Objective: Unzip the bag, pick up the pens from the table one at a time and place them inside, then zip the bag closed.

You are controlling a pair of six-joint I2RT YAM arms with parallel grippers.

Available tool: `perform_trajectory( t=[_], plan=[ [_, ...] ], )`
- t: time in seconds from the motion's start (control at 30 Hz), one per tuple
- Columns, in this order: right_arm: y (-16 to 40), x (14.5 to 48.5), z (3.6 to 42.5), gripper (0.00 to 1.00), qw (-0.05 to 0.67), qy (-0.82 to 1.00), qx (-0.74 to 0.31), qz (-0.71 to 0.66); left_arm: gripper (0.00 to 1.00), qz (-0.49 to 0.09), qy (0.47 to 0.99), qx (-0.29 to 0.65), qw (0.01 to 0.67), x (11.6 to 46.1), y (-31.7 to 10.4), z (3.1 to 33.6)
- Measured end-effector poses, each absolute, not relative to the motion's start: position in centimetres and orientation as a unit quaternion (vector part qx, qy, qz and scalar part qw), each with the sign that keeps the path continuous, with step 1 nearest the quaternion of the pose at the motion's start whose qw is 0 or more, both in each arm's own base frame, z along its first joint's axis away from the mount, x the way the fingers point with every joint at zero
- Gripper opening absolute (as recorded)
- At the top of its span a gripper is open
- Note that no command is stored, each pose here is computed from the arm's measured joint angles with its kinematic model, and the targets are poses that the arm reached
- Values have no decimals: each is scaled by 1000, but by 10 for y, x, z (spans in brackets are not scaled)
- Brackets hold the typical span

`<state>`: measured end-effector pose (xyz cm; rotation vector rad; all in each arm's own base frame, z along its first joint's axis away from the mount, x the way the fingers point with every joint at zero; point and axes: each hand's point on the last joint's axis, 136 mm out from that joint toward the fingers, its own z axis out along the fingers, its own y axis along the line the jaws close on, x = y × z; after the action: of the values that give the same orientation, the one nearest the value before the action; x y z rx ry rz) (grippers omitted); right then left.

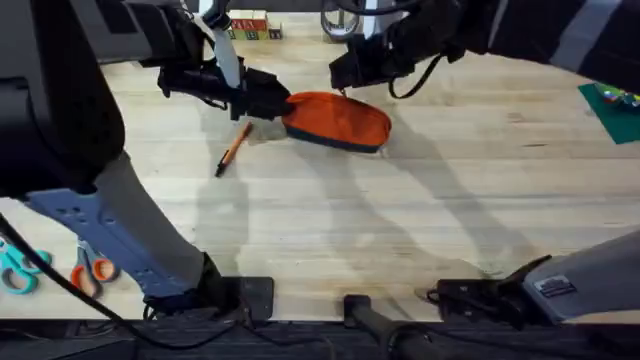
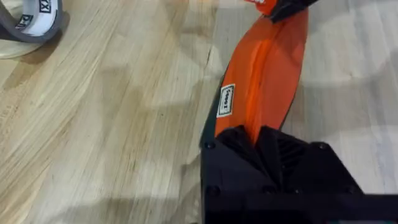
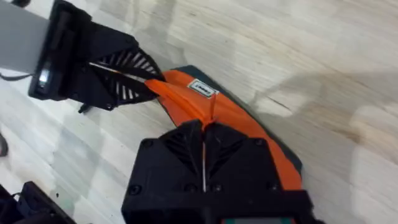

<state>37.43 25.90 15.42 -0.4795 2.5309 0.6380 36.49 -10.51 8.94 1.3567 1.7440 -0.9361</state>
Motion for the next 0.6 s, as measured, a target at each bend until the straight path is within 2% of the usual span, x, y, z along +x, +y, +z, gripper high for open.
perform_trajectory(
  t=[0.4,0.6],
  plan=[
    [284,372,161,32,266,911,-203,241,42,-363,678,526,363,365,-105,89],
    [302,373,152,31,270,904,-219,248,41,-364,678,526,362,364,-105,89]
  ],
)
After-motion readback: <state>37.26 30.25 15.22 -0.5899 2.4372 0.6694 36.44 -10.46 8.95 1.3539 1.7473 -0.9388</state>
